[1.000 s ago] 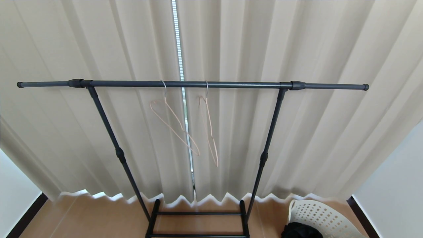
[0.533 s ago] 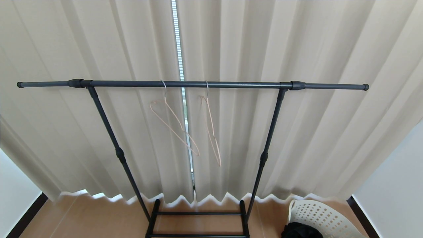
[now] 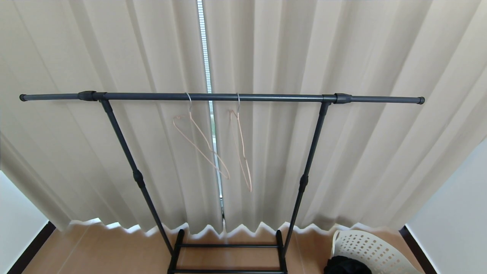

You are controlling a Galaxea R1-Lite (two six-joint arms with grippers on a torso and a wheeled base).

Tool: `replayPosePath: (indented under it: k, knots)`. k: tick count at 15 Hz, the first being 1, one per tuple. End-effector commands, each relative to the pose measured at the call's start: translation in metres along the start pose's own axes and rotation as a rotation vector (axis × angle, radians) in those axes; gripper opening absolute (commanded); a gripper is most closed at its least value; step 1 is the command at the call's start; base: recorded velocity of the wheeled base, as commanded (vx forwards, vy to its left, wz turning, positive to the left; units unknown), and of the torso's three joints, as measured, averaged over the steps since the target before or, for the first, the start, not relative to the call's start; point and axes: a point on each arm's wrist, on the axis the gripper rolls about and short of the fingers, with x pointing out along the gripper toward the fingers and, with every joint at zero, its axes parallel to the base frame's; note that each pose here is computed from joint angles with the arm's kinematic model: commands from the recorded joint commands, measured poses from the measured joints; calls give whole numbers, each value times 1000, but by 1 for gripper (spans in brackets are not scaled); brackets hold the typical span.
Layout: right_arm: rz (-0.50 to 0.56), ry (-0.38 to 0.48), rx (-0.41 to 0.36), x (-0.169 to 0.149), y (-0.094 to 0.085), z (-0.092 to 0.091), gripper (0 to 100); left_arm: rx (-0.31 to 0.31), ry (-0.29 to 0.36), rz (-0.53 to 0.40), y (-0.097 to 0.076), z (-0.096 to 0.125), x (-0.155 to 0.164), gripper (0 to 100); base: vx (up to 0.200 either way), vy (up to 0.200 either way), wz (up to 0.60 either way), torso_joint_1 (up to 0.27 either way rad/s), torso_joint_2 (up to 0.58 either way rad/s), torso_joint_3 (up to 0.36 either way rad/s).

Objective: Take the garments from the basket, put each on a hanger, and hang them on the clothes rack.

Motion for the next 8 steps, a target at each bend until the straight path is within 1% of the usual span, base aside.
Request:
replayPosePath:
  k: [1,2,5,8]
  knots:
    - [0,2,7,0,0,0,100,-1,2,3,0,0,0,100,0,0,0,0,0,0]
    - [-1,2,18,0,0,0,100,1,0,0,0,0,0,100,0,0,0,0,0,0]
    - [0,2,5,0,0,0,100,1,2,-5,0,0,0,100,0,0,0,0,0,0]
    - [0,2,15,0,0,0,100,-5,0,-3,0,0,0,100,0,0,0,0,0,0]
